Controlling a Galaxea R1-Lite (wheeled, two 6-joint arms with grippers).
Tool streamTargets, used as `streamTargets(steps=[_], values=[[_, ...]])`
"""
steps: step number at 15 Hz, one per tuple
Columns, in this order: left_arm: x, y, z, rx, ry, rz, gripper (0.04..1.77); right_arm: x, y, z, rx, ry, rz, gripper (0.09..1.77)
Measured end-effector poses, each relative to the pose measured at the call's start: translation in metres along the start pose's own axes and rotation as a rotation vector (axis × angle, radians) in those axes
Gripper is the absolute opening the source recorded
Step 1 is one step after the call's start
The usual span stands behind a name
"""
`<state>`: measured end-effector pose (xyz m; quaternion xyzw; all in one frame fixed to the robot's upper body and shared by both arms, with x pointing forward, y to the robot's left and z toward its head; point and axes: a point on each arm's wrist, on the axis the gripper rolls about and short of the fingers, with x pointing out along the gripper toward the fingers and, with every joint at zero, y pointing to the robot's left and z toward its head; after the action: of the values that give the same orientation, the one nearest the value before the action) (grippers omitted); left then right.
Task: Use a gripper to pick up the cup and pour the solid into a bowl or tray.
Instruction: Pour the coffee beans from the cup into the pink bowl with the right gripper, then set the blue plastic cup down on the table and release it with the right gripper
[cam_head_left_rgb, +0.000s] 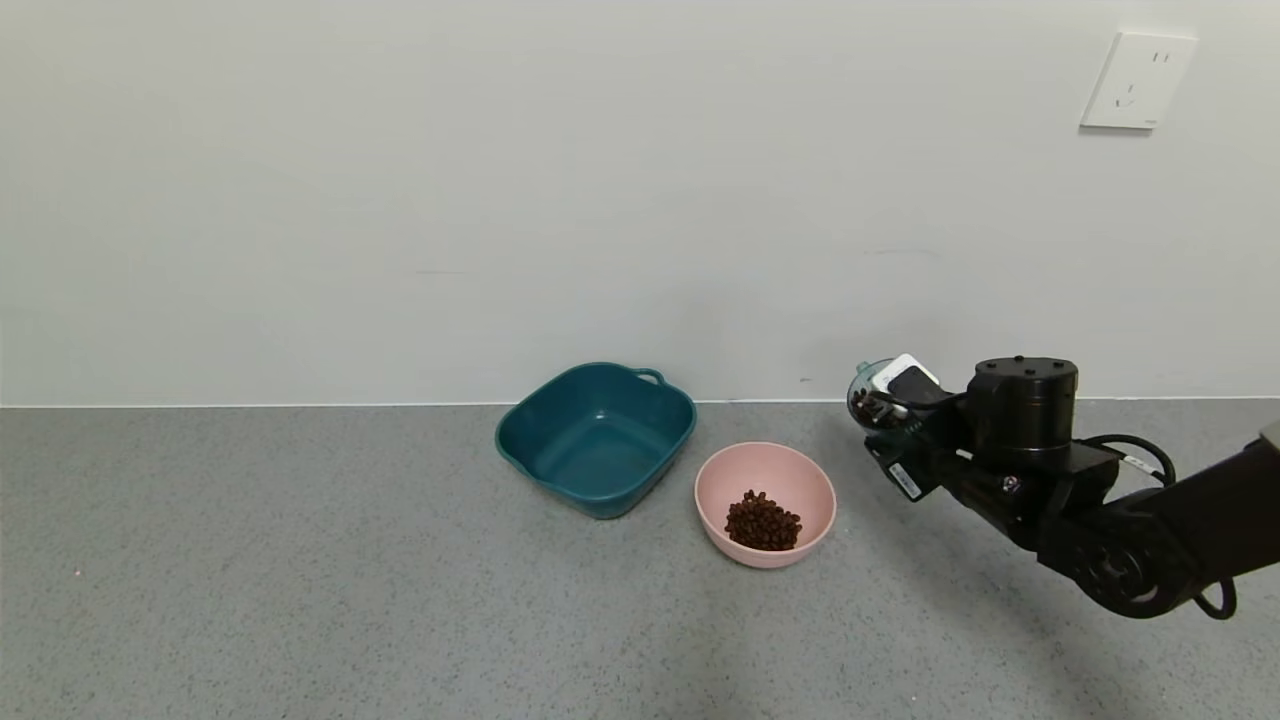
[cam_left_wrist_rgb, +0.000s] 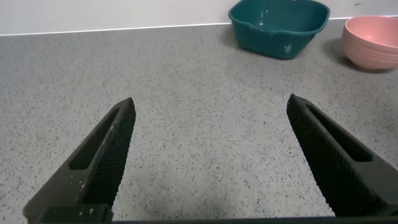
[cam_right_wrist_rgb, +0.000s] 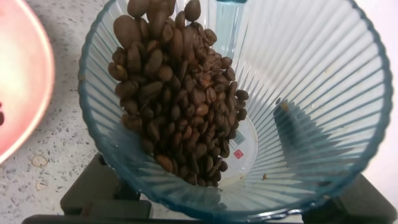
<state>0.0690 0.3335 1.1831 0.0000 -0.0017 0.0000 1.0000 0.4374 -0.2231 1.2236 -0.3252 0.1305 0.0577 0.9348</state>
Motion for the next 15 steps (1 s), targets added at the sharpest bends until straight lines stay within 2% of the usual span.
streamTargets(steps=[6,15], values=[[0.000,0.000,0.000,0.000,0.000,0.000,1.75,0.010,-0.003,-0.012,0.339,0.037,-0.017,1.34],[0.000,0.000,0.000,0.000,0.000,0.000,1.75,0.016,-0.014,-0.020,0.688,0.036,-0.041,1.34]])
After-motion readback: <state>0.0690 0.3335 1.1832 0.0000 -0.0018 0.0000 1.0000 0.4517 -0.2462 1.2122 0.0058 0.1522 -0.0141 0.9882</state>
